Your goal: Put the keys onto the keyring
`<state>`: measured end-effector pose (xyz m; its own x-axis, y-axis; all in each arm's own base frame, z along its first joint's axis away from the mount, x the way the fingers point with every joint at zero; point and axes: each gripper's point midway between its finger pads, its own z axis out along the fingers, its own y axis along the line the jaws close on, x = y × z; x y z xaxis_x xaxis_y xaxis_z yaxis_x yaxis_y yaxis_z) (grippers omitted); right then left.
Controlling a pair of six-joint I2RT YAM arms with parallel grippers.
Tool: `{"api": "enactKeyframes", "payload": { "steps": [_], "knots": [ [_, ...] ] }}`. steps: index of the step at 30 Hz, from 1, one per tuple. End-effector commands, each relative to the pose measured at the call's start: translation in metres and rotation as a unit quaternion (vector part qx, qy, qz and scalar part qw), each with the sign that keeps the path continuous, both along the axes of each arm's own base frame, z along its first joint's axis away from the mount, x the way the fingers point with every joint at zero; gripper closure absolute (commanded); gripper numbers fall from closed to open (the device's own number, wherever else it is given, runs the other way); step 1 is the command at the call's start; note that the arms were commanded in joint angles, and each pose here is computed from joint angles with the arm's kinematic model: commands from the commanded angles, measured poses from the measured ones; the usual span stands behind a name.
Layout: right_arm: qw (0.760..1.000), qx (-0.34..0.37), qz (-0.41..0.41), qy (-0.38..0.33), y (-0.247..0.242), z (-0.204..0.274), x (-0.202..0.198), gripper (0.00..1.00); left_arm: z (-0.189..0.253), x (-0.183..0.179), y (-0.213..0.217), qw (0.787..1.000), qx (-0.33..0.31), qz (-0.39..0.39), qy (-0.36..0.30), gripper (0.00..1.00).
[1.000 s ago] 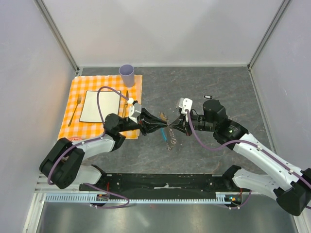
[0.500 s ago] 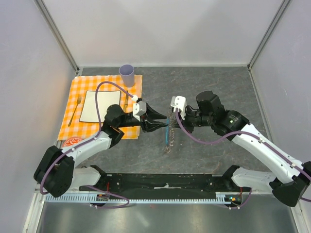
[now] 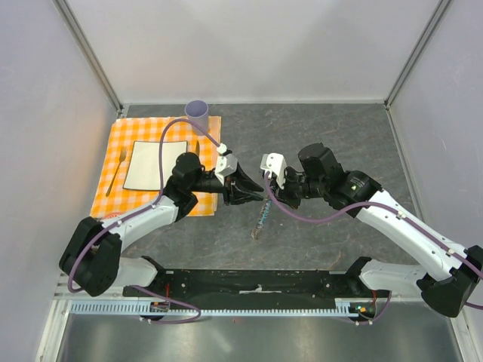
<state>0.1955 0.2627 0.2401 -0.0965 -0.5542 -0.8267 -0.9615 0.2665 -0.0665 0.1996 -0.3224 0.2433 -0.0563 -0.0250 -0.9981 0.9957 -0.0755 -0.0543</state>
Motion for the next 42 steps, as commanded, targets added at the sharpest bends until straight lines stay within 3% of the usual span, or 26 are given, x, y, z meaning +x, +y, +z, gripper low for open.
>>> {"api": "enactKeyframes", "payload": {
  "steps": [1,20,21,26,27,28,29,34,36,42],
  "knots": [
    [0.999,0.03,0.005,-0.041,0.008,0.027,0.007,1.0,0.007,-0.006,-0.007,0.999,0.004,-0.037,-0.016,0.63],
    [0.999,0.033,0.008,-0.036,0.011,0.023,0.007,1.0,0.003,-0.01,-0.015,0.999,0.018,-0.045,-0.015,0.91],
    [0.999,0.033,0.008,-0.036,0.011,0.023,0.006,1.0,0.002,-0.01,-0.015,0.999,0.019,-0.044,-0.015,0.97],
    [0.998,0.039,-0.024,-0.035,0.007,0.025,0.012,0.99,0.004,-0.007,-0.013,0.999,0.015,-0.024,-0.037,0.98],
    [0.998,0.042,-0.034,-0.037,0.004,0.028,0.013,0.81,0.007,-0.002,-0.012,0.999,0.009,-0.005,-0.05,0.98],
    [0.997,0.045,-0.043,-0.037,0.003,0.029,0.013,0.72,0.003,-0.002,-0.01,0.999,0.009,0.007,-0.052,0.98],
    [0.995,0.048,-0.073,-0.037,-0.001,0.029,0.02,0.55,0.008,0.005,-0.007,0.997,0.0,0.037,-0.064,0.98],
    [0.982,0.077,-0.17,-0.042,-0.02,0.044,0.036,0.2,0.008,0.01,0.007,0.989,-0.045,0.104,-0.095,0.98],
    [0.973,0.089,-0.211,-0.042,-0.03,0.046,0.046,0.04,0.007,0.012,0.012,0.987,-0.057,0.127,-0.08,0.98],
    [0.922,0.114,-0.369,-0.015,-0.075,0.043,0.09,0.02,0.001,0.003,0.021,0.983,-0.081,0.135,-0.092,0.98]
  ]
}}
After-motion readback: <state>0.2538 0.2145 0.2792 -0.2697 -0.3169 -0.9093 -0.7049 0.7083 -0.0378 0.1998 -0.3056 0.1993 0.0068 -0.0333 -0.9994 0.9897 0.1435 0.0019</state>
